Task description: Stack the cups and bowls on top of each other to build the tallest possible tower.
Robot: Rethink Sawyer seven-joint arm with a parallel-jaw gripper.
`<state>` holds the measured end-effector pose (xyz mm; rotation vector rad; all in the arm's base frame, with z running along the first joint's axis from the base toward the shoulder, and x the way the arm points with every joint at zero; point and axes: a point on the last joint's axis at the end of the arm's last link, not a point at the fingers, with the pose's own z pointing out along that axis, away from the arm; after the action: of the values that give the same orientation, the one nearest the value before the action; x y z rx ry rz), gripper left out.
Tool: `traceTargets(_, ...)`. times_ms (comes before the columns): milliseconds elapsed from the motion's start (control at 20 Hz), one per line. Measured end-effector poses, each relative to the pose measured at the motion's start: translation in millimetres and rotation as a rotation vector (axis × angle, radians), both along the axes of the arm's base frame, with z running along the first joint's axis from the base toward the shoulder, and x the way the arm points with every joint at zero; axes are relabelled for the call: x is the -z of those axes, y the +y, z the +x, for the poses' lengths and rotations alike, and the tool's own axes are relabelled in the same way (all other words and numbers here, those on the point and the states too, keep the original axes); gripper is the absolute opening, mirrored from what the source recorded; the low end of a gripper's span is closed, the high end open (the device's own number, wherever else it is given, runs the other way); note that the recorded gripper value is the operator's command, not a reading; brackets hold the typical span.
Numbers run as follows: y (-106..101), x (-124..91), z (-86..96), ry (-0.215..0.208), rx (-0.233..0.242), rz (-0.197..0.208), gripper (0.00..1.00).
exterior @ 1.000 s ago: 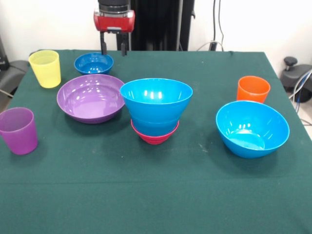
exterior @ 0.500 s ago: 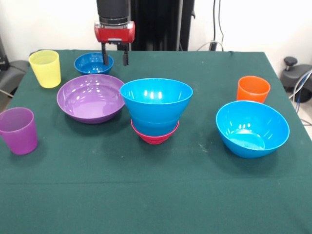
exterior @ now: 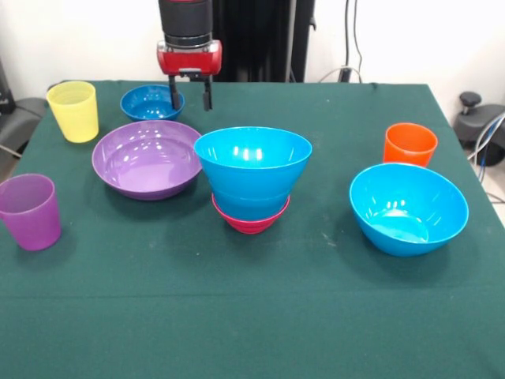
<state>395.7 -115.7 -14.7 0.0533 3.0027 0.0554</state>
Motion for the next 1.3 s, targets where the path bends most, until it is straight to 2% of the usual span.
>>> traceTargets(350, -9, -6, 3.6, -0.016, 0.014, -0.011, 1.0)
traceTargets(850, -42, -24, 10.2, -0.06, 0.064, -0.05, 1.0)
traceTargets(1300, -39, -23, 8.9, -0.057, 0.048, -0.051, 1.0)
